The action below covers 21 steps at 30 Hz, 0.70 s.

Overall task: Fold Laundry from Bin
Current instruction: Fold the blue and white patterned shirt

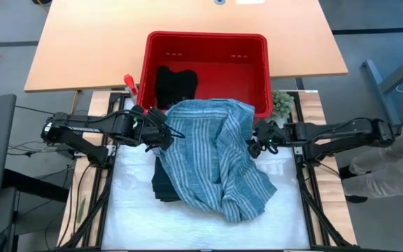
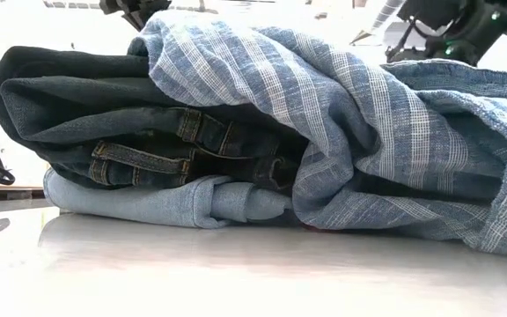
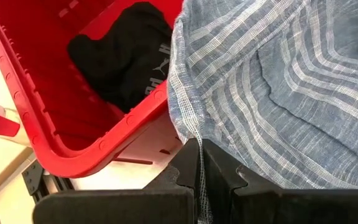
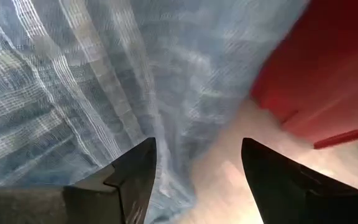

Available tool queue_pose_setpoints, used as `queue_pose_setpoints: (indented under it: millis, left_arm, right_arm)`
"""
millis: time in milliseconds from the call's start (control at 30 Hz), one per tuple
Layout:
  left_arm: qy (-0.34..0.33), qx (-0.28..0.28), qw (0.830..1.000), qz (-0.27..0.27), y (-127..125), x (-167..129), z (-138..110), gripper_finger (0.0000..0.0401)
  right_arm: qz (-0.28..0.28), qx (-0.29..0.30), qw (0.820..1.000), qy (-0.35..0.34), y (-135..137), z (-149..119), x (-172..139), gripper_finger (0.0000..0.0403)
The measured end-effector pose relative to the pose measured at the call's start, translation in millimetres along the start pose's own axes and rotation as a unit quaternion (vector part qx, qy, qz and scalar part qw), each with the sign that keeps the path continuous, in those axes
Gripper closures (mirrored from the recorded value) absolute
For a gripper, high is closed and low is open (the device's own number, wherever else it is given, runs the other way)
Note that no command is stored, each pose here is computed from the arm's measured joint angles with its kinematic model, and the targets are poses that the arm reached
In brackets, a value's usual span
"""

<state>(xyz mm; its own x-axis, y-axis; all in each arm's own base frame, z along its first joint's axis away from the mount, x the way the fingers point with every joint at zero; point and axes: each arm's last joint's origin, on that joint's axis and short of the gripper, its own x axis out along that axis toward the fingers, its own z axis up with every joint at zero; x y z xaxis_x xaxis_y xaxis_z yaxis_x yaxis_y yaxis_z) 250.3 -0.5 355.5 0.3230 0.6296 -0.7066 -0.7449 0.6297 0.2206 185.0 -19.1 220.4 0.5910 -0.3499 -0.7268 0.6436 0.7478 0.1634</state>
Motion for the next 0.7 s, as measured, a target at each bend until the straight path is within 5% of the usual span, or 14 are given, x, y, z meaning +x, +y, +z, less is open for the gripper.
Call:
queue_pose_setpoints:
  millis: [200, 433, 700]
  left_arm:
    - [0.000, -0.004, 1.000, 0.000, 0.0, 0.0, 0.0, 0.0401]
    - [0.000, -0.004, 1.000, 0.000, 0.0, 0.0, 0.0, 0.0401]
    - [0.028, 0.019, 0.999, 0.005, 9.0, -4.4, -5.8, 0.0401]
  right_arm:
    - [0.001, -0.001, 1.000, 0.004, -0.8, -13.0, 19.8, 0.0171]
    - [0.022, -0.032, 0.999, 0.034, 3.7, -4.9, 11.9, 0.0379]
    - [0.001, -0.115, 0.987, 0.112, 20.5, 60.2, -80.1, 0.0382]
